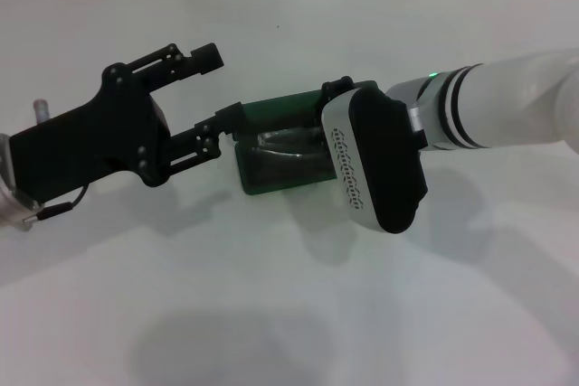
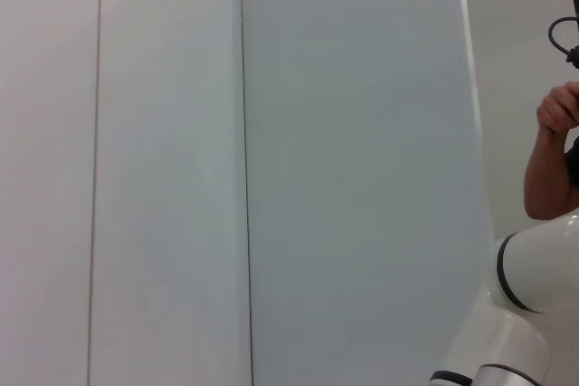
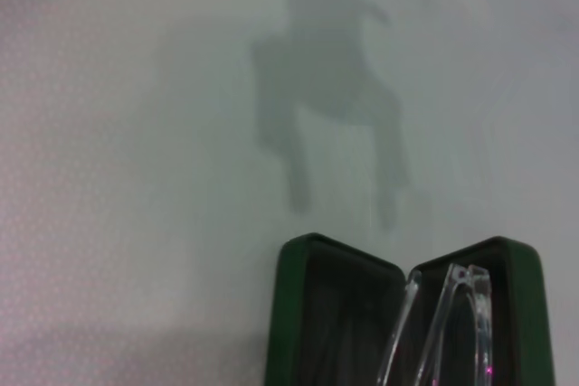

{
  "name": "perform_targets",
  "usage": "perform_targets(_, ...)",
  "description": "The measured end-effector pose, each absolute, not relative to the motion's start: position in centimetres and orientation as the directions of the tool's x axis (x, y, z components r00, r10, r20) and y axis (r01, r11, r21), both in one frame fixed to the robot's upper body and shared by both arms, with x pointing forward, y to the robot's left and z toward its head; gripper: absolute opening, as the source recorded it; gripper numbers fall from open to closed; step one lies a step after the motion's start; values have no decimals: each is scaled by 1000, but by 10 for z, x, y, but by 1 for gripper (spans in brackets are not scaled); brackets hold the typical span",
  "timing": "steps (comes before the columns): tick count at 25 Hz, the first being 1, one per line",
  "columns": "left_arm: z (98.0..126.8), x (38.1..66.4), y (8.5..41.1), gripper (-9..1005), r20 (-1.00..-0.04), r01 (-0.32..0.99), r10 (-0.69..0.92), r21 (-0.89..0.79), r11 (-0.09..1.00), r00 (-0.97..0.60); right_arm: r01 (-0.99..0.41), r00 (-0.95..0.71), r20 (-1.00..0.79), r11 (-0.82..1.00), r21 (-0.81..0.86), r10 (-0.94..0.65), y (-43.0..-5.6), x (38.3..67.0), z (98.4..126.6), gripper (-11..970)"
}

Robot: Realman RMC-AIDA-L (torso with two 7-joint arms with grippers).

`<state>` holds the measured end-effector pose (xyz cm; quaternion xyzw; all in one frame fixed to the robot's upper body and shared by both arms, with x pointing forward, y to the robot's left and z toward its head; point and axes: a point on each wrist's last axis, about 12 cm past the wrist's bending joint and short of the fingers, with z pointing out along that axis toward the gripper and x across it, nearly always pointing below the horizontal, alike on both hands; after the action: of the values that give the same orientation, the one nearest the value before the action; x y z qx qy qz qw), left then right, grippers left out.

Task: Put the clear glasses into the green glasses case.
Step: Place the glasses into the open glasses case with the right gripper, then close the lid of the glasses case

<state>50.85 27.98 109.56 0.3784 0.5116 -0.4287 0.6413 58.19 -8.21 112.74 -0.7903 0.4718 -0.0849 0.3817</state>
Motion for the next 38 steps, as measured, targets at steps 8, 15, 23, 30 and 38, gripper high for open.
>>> perform_targets(8, 1096, 509, 279, 682, -981, 938, -162, 49, 344, 110, -676, 551, -217, -278, -683, -806, -80, 579, 1122, 254)
perform_targets(15, 1095, 507, 282, 683, -982, 936, -158, 42, 350, 104, -671, 559, -234, -269, -691, -795, -78, 574, 1129, 300)
perform_targets(23, 1096, 509, 282, 682, -982, 936, -151, 51, 349, 110, -756, 493, -349, -194, -625, -797, -88, 571, 1139, 463)
perform_targets(30, 1098, 512, 279, 682, -981, 938, -154, 56, 342, 115, -910, 339, -697, -32, -413, -632, -127, 583, 1186, 466)
perform_targets(38, 1093, 523, 278, 683, -988, 906, -132, 20, 423, 83, -898, 75, -959, 400, -184, -274, -223, 610, 1186, 466)
